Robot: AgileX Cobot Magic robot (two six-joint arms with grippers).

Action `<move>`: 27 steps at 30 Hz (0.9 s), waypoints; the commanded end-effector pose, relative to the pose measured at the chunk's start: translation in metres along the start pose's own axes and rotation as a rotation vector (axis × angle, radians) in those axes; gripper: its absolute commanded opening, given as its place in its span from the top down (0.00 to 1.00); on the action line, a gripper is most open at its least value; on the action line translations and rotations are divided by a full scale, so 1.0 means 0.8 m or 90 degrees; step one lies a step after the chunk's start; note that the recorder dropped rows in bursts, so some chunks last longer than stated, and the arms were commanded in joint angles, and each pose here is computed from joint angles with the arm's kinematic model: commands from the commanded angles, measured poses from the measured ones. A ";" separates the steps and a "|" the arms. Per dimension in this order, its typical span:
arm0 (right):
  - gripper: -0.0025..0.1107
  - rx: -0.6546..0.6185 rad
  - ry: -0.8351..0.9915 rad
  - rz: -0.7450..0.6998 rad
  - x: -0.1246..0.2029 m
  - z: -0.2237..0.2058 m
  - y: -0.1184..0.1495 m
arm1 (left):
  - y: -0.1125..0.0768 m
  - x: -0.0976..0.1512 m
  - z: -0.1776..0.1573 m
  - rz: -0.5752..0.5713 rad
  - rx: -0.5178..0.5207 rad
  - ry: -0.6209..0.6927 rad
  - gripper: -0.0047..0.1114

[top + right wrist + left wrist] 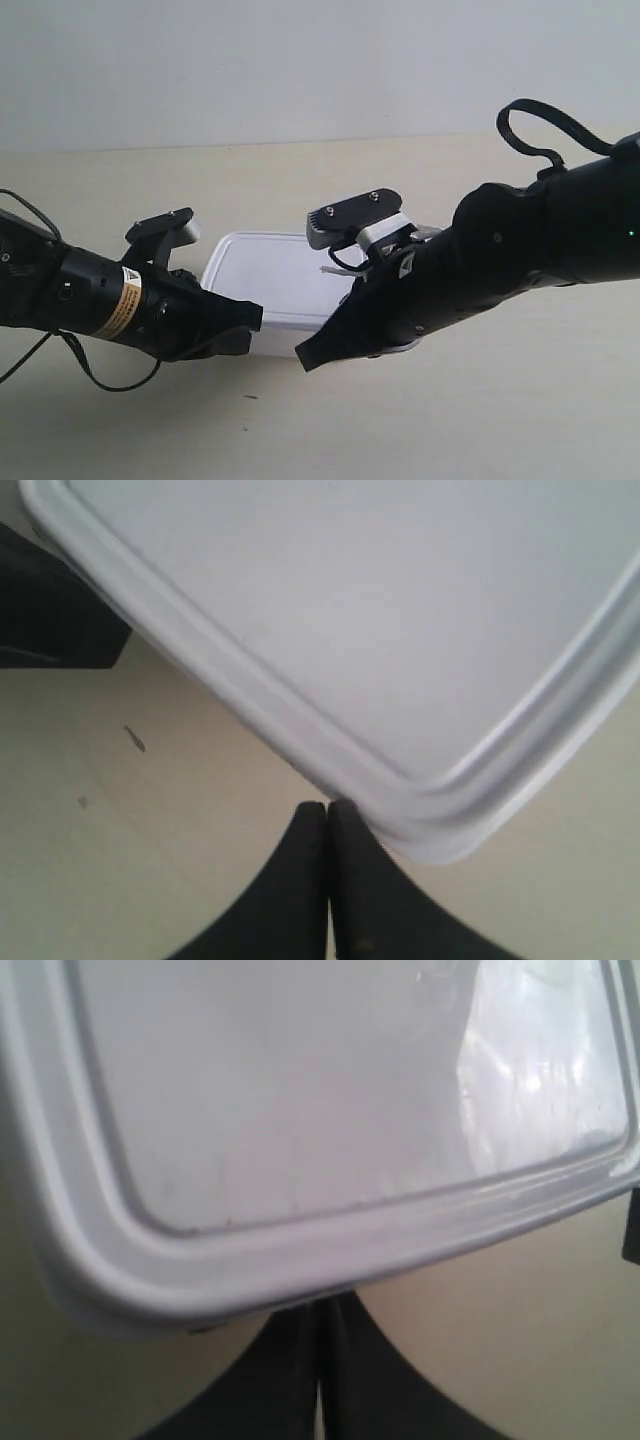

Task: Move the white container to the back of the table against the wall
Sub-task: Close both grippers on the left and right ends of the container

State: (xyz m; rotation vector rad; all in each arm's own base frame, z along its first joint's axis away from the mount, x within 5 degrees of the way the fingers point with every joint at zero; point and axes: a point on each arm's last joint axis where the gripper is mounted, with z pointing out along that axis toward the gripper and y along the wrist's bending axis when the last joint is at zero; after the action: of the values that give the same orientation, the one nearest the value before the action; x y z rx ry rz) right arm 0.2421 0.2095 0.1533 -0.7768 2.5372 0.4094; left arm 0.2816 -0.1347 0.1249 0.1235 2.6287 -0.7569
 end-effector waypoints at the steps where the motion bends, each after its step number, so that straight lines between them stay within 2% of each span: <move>1: 0.98 0.000 0.005 -0.006 -0.007 0.011 0.000 | 0.000 -0.008 0.000 0.011 -0.020 -0.019 0.96; 7: 0.98 0.001 0.018 -0.008 -0.014 0.028 0.000 | 0.004 -0.011 -0.001 0.012 -0.046 -0.033 0.96; 16: 0.98 0.007 0.003 -0.012 -0.024 0.034 -0.001 | 0.002 -0.026 0.003 0.019 -0.049 -0.052 0.96; 27: 0.98 0.054 -0.006 -0.023 -0.031 0.035 -0.010 | 0.007 -0.042 0.023 0.019 -0.059 -0.053 0.96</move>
State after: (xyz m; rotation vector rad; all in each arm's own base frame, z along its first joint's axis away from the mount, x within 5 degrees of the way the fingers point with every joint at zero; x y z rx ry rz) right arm 0.2711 0.2257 0.1417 -0.7892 2.5245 0.3165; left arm 0.3150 -0.1373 0.1223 0.0987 2.5783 -0.6385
